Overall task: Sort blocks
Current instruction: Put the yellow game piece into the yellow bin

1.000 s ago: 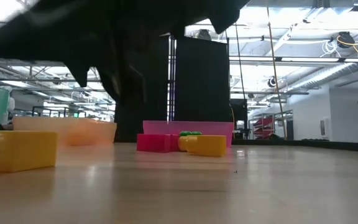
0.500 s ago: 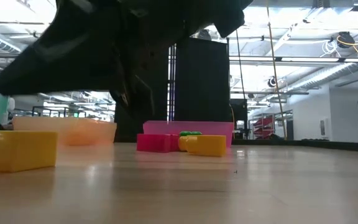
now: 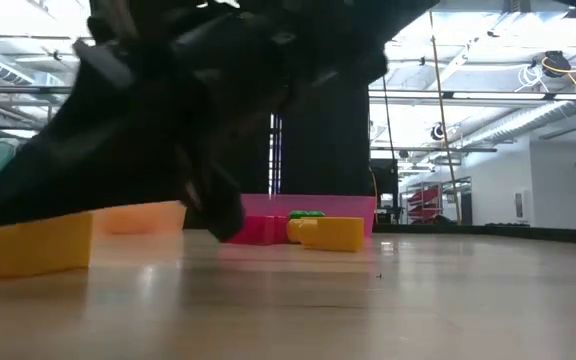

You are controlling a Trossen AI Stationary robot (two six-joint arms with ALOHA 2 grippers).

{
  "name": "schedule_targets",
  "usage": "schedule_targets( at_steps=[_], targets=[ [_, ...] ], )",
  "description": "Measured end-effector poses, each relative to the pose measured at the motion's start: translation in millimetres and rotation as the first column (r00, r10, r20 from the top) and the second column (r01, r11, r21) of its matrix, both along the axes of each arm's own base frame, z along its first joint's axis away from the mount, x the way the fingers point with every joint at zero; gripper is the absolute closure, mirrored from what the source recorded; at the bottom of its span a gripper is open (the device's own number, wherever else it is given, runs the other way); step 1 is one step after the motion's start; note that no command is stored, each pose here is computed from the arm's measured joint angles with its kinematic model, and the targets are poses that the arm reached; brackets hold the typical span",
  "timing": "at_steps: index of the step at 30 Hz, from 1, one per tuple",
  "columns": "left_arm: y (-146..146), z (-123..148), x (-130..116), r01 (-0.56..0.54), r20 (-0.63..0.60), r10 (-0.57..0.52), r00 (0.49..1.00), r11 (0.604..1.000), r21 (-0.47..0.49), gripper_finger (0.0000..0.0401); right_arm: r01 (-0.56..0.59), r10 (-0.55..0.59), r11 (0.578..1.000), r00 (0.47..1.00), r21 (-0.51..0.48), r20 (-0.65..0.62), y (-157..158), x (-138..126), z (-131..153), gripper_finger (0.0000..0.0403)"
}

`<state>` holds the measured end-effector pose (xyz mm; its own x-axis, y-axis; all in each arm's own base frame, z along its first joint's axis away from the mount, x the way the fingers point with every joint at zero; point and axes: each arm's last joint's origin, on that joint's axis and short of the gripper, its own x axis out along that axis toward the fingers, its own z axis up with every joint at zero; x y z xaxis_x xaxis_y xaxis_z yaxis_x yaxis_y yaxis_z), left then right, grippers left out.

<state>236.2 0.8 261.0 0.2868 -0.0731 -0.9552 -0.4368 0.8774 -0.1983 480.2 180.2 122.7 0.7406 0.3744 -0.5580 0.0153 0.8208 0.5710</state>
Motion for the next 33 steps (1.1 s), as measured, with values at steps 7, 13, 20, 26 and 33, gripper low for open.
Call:
schedule_targets(
  at_steps=[7, 13, 20, 26, 33],
  targets=[
    [0, 0, -1, 0.0, -0.013, 0.0, 1.0, 1.0, 0.003, 0.0057, -0.018, 0.018, 1.0, 1.0, 0.004, 0.017, 4, 12, -6, 0.0403],
    [0, 0, -1, 0.002, -0.013, -0.002, 1.0, 1.0, 0.004, 0.0057, 0.056, -0.056, 0.998, 0.998, -0.025, -0.029, -9, 20, -14, 0.0403],
    [0, 0, -1, 0.018, -0.009, -0.018, 1.0, 1.0, 0.009, 0.0057, 0.239, -0.253, 0.963, 0.96, -0.122, -0.117, -46, 22, -15, 0.0402],
    [2, 0, 1, -0.006, 0.008, 0.005, 1.0, 0.996, 0.084, 0.0057, 0.3, -0.353, 0.915, 0.918, -0.268, -0.178, -87, 14, 13, 0.0402],
    [3, 0, 1, -0.037, 0.013, 0.036, 0.999, 0.996, 0.081, 0.0057, 0.254, -0.316, 0.903, 0.939, -0.347, -0.133, -114, -14, 104, 0.0402]
  ],
)
